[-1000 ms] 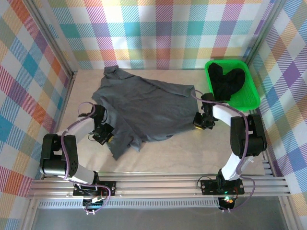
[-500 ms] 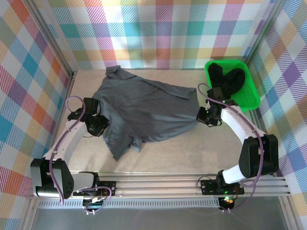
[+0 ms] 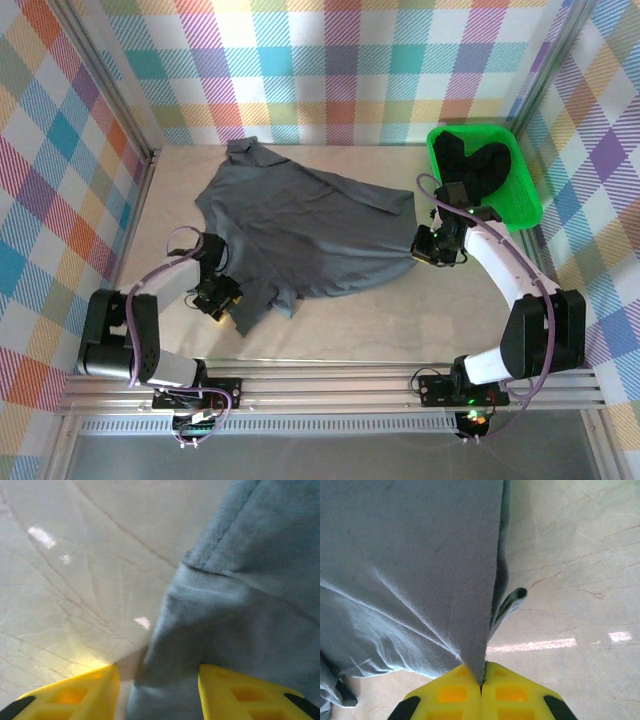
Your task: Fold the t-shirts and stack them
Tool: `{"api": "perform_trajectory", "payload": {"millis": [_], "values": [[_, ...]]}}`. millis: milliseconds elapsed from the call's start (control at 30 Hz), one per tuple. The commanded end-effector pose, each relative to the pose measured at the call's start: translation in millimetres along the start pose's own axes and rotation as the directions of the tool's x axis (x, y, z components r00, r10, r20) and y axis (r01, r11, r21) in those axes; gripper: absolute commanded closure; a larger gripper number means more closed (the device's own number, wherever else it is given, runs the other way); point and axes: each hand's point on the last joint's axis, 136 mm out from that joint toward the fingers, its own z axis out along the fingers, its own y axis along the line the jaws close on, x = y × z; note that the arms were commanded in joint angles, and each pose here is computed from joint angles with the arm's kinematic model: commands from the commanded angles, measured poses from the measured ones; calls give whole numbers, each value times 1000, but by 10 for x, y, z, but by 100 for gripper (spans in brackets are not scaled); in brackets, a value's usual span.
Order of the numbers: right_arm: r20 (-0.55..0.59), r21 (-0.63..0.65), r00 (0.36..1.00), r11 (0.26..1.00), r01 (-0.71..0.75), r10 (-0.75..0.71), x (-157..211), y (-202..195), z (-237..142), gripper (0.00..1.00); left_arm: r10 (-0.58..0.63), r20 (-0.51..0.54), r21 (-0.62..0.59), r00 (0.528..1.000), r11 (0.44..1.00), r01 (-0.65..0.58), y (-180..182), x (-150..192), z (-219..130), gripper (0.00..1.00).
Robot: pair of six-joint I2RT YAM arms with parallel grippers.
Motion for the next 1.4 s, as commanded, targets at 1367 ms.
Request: {"api": "perform_trajectory", "payload": {"millis": [1367], "values": [[69, 94, 995, 993, -78, 71, -316, -198, -33, 100, -107, 288, 362, 952, 932, -5, -864, -649, -1106, 100]]}}
